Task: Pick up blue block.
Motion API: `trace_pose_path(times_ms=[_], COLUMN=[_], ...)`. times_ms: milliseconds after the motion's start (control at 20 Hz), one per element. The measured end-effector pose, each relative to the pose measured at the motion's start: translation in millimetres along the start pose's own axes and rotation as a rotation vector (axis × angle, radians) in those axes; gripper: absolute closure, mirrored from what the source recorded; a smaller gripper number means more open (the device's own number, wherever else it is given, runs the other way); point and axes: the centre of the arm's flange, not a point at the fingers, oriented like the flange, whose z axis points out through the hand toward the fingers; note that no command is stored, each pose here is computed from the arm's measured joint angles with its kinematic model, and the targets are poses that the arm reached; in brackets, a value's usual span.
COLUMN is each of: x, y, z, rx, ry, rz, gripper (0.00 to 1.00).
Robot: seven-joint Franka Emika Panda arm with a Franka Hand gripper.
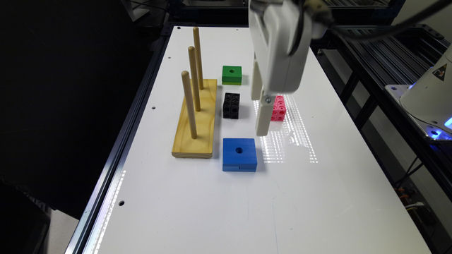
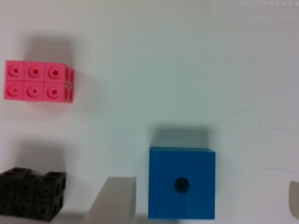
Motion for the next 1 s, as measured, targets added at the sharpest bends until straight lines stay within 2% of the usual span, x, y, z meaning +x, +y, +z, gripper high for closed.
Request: trace_pose_path(times_ms=[100, 250, 500, 700, 900, 1000], x=[-0.1, -0.6, 1.8, 2.4, 2.0, 2.5], y=[0.2, 1.6, 0.3, -0.1, 1.2, 1.4], z=[0.3, 11.7, 40.2, 43.0, 53.9, 64.8], rx=[-0.0006, -0.0066, -0.0011, 0.0007, -0.0051, -0.0036], ry=[-0.0004, -0.0074, -0.0149, -0.0152, -0.0221, -0.0246], rz=[0.0, 0.0006, 0.0028, 0.0036, 0.0045, 0.005], gripper=[0.0, 0.0, 0.0, 0.0, 0.0, 0.0])
